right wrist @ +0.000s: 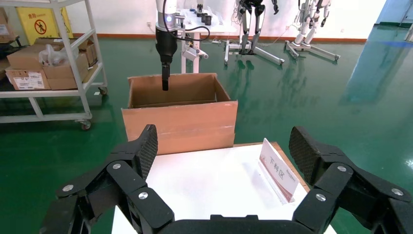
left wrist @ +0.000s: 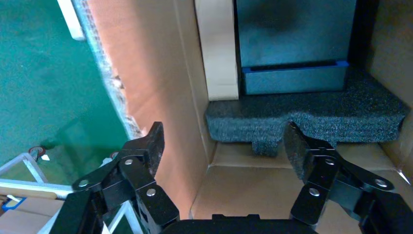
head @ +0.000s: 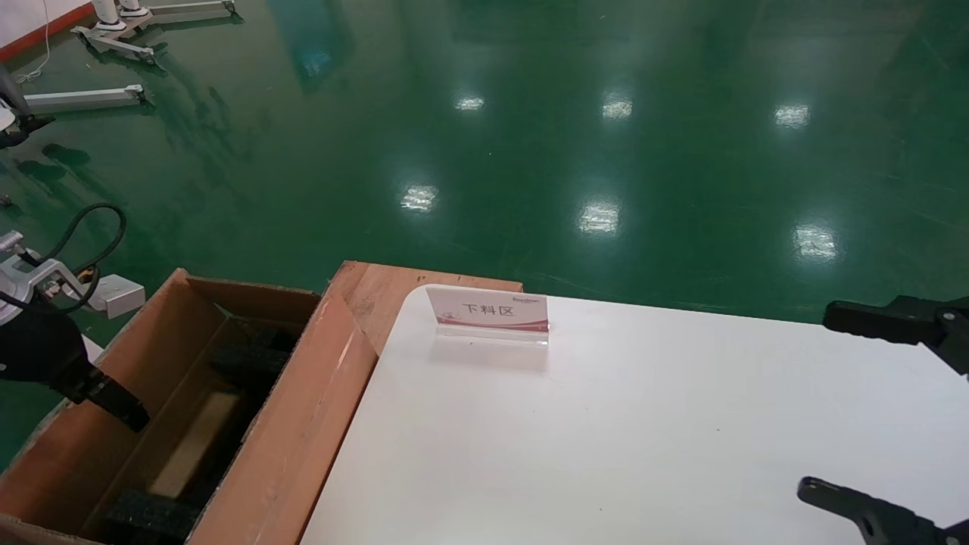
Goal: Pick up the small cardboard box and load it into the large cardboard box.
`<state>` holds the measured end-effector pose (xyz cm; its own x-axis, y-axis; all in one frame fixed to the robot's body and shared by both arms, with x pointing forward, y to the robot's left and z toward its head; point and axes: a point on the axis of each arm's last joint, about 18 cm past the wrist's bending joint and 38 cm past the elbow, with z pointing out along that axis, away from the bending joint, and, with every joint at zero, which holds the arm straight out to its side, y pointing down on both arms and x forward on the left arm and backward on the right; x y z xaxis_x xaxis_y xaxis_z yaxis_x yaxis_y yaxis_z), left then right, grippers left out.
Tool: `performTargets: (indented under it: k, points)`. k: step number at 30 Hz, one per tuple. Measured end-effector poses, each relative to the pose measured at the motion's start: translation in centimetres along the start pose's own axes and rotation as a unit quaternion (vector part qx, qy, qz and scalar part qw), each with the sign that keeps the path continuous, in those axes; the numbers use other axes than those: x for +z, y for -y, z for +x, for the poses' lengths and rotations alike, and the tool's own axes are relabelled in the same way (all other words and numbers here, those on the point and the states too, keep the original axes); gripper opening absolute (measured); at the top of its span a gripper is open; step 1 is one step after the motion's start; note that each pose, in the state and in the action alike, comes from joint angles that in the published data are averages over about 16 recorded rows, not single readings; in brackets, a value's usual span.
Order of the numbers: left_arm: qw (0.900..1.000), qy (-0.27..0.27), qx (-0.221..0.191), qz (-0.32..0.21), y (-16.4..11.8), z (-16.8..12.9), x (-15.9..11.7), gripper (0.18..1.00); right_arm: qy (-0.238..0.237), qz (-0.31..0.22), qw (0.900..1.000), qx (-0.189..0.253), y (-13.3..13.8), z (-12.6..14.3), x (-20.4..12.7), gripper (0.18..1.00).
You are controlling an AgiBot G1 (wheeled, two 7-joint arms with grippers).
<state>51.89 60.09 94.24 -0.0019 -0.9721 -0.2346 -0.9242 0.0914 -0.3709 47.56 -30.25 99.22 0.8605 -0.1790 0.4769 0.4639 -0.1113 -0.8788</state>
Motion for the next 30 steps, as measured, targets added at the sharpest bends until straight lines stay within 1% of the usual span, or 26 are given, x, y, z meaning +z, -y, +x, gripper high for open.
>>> performTargets:
  k: [3, 8, 12, 15, 19, 25, 30]
  points:
    - [1.0, 0.001, 0.007, 0.006, 0.3, 0.0, -0.3, 0.851, 0.0, 0.0, 1.0, 0.0, 0.0, 0.0, 0.0, 1.001]
    - [0.9991, -0.001, 0.031, 0.031, 1.4, 0.2, -1.4, 0.918, 0.0, 0.0, 1.0, 0.0, 0.0, 0.0, 0.0, 1.001]
    - [0.9957, -0.011, 0.063, 0.068, 2.7, 0.7, -2.9, 0.955, 0.0, 0.0, 1.0, 0.0, 0.0, 0.0, 0.0, 1.001]
    - [0.9893, -0.023, 0.097, 0.107, 3.8, 1.3, -4.5, 0.979, 0.0, 0.0, 1.0, 0.0, 0.0, 0.0, 0.0, 1.001]
    - [0.9736, -0.045, 0.147, 0.169, 4.9, 2.3, -6.8, 0.991, 0.0, 0.0, 1.0, 0.0, 0.0, 0.0, 0.0, 1.001]
    - [0.9389, -0.072, 0.218, 0.256, 5.7, 4.2, -10.1, 1.0, 0.0, 0.0, 1.0, 0.0, 0.0, 0.0, 0.0, 1.001]
    - [0.9126, -0.081, 0.262, 0.303, 5.8, 5.7, -11.9, 1.0, 0.0, 0.0, 1.0, 0.0, 0.0, 0.0, 0.0, 1.001]
